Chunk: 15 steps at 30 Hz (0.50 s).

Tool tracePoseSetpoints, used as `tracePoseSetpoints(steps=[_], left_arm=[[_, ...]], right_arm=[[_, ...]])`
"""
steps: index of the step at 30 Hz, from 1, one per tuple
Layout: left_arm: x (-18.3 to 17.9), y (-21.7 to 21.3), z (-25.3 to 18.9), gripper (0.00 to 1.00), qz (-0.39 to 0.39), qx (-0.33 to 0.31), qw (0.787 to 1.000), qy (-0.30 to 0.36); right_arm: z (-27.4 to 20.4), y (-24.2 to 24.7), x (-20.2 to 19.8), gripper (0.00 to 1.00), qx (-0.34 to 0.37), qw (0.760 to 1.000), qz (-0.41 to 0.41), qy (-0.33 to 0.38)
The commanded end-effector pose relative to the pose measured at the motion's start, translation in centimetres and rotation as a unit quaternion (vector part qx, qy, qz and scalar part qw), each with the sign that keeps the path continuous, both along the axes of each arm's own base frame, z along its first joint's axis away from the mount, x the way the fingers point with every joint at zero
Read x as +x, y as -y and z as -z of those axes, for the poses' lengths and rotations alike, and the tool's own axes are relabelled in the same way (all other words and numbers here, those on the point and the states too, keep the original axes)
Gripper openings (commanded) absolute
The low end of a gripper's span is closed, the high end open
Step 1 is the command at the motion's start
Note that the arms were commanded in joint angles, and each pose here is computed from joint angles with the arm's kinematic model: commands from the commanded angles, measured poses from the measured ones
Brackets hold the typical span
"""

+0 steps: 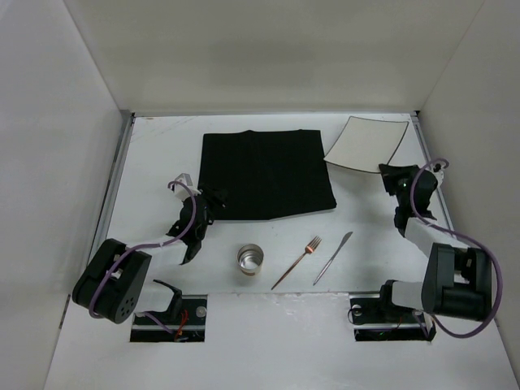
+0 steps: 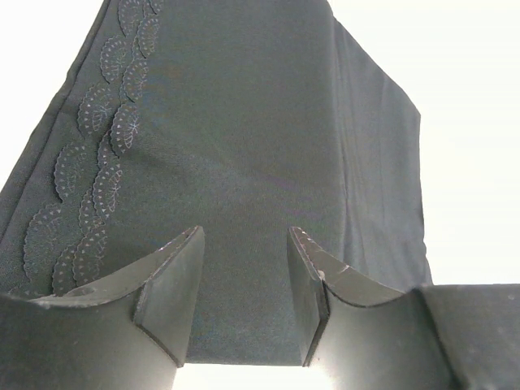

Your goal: Set the dinner table for one person

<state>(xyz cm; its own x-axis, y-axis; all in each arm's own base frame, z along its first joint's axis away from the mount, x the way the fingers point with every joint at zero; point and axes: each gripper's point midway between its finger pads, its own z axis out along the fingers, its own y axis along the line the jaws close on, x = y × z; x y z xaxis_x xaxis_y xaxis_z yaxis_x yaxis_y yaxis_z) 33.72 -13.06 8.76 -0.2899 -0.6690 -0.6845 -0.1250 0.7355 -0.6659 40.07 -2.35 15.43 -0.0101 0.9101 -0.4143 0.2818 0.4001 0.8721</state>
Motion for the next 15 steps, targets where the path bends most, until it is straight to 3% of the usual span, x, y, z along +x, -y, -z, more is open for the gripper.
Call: tracePoseSetpoints(steps=[1,9,15], left_arm=[[0.4,-0.2,-2.0,0.42,-0.005,-0.008,0.999,0.038],[0.5,-0.8,-2.3,0.42,-0.012,-0.008,0.999,0.043],[0.3,-2.2,-2.7,0.42,-0.031,-0.007,0.998,0.048]], right_arm=[[-15.2,-2.4,-0.3,0.01,-0.021,0.968,-0.041,0.246],[-17.2,-11.6,-0.6,0.01,0.032,0.95,-0.177,0.257],[-16.7,-20.1,-0.3,0.02,0.113,0.914,-0.294,0.256]])
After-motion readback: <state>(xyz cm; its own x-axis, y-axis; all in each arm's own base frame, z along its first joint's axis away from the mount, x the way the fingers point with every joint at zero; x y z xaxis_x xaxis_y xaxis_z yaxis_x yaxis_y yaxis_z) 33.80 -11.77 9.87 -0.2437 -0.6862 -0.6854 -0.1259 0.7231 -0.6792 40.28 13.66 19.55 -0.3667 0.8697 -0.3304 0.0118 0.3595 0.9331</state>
